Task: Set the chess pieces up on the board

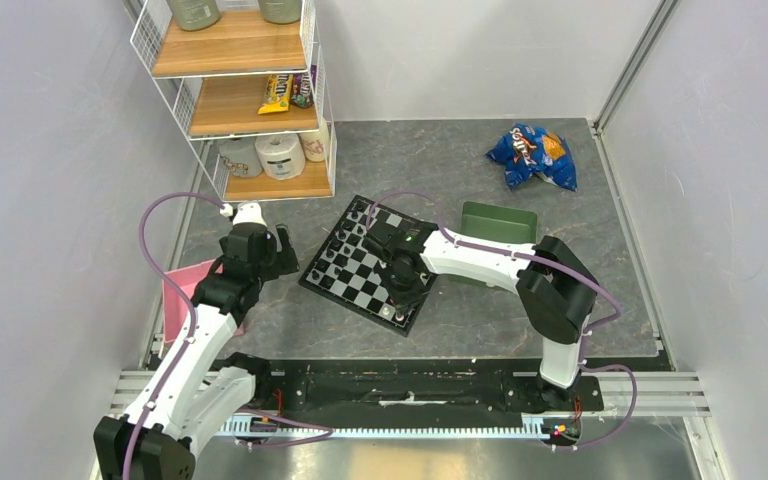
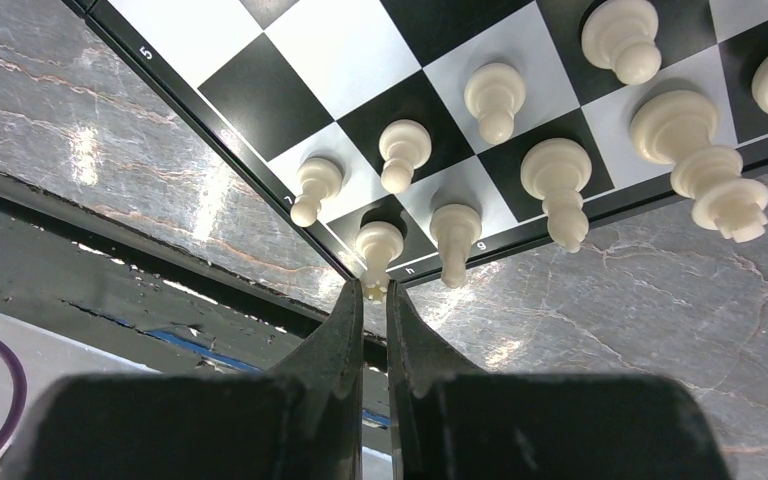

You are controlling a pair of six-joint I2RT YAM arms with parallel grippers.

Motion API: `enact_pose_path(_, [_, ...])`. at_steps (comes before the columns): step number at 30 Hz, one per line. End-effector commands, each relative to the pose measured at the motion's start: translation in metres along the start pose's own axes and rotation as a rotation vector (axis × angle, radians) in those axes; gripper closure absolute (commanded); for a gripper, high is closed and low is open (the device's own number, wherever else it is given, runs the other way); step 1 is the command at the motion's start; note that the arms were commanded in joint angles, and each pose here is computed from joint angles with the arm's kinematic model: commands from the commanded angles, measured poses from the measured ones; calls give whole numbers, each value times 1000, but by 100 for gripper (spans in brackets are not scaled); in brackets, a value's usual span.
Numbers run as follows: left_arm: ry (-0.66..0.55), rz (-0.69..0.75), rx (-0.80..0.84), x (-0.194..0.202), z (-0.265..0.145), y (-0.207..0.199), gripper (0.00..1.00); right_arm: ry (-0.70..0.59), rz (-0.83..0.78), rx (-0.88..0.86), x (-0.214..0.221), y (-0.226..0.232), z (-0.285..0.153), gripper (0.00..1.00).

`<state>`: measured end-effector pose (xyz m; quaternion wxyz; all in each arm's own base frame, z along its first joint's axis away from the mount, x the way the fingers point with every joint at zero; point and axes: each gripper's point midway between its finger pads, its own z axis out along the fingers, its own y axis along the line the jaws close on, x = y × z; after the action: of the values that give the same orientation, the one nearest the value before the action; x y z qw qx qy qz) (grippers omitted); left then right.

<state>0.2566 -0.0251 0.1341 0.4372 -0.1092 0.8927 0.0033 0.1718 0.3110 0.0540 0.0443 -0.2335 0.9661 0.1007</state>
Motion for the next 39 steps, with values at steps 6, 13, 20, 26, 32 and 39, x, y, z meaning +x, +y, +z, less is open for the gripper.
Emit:
enact_pose_path(6, [-55,-38,17,-17,-4,-5,8,-20,-18,-1,-7,3,0,71])
enact_pose_path(13, [-57,-38,16,-17,-5,-4,8,-50,-27,-13,-15,8,-10,57])
enact_pose_path(20, [-58,-39,15,-18,-5,-4,8,-175,-28,0,-30,5,-53,53])
enact_pose_path(26, [-54,-38,17,-17,-4,-5,8,-454,202,187,-52,-65,-104,35])
enact_pose_path(32, [-50,-37,22,-17,-4,-6,8,-453,447,219,-43,-130,-102,32])
enact_pose_path(39, [-51,-38,18,-17,-4,-5,8,-410,473,142,-45,-133,-85,33])
